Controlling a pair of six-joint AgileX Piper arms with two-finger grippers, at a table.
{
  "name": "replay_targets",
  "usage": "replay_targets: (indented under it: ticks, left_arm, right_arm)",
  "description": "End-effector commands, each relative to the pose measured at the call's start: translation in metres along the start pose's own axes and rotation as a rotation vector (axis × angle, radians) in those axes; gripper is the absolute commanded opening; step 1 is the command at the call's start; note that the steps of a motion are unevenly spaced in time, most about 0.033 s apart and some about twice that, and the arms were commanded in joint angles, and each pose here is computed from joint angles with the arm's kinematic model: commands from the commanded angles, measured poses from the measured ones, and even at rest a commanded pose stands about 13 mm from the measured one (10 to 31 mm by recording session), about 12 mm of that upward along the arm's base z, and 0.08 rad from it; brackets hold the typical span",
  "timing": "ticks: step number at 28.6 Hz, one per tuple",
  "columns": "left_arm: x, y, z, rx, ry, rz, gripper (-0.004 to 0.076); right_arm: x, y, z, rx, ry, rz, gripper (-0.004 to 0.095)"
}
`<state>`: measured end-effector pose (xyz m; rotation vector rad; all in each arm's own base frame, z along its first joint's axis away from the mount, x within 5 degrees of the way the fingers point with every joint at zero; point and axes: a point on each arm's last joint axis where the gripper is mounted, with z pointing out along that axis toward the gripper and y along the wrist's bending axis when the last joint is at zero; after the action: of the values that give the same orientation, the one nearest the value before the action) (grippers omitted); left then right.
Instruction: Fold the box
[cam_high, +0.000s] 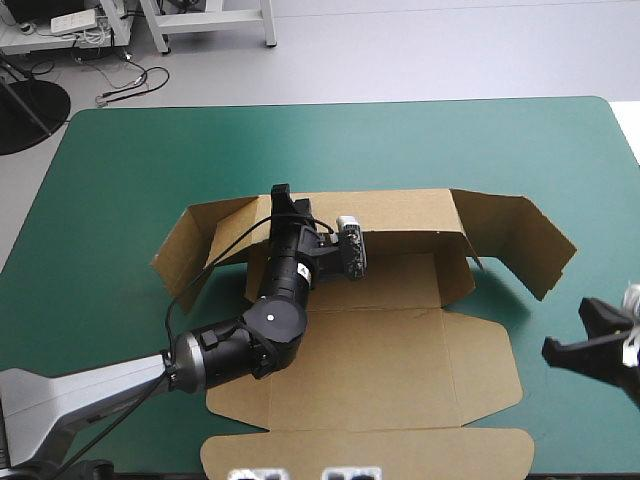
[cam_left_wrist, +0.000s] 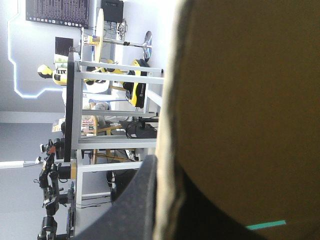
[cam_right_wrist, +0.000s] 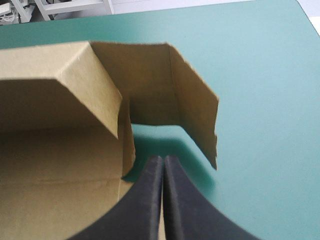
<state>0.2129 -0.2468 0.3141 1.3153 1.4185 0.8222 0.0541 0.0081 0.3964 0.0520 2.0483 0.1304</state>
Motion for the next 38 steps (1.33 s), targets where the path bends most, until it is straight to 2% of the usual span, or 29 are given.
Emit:
replay_targets:
  ticks: [1,4,6,10,16,22,26,29,34,38]
  left_arm:
    - [0.0,0.025,-0.013,-0.093,-0.033,-0.034,-0.001]
    - [0.0,0.025,-0.013,-0.093,-0.033,-0.033,-0.001]
    - [0.0,0.025,-0.013,-0.093,-0.033,-0.033,-0.001]
    - [0.0,0.025,-0.013,-0.093,-0.033,-0.033,-0.001]
    - [0.0,0.025,-0.013,-0.093,-0.033,-0.033,-0.001]
    - [0.0,0.025,-0.013,-0.093,-0.033,-0.037,-0.001]
    - [0.0,0.026,-0.013,-0.098,-0.023,-0.043,-0.001]
    - [0.001,0.026,-0.013,-0.1,-0.02,-0.052,-0.001]
    - [0.001,0.026,-0.013,-0.102,-0.017,-0.07,-0.001]
    - [0.001,0.026,-0.013,-0.102,-0.017,-0.071,-0.001]
  right_arm:
    - [-0.061,0.003,0.021,-0.025,-0.074,-0.001,-0.0012]
    - [-0.093,0.005,0.047,-0.058,-0.043,-0.001,-0.002]
    - [-0.121,0.009,0.077,-0.12,-0.009,0.003,-0.002]
    - [-0.144,0.008,0.126,-0.163,0.073,0.034,-0.002]
    - [-0.151,0.002,0.192,-0.168,0.209,0.044,-0.002]
    - [-0.133,-0.005,0.242,-0.174,0.363,0.054,-0.002]
    - [-0.123,-0.012,0.254,-0.197,0.445,0.081,-0.002]
    - [-0.122,-0.015,0.251,-0.256,0.469,0.102,-0.002]
    - [-0.114,-0.02,0.245,-0.288,0.571,0.066,-0.002]
    - [-0.112,-0.017,0.24,-0.317,0.566,0.077,-0.002]
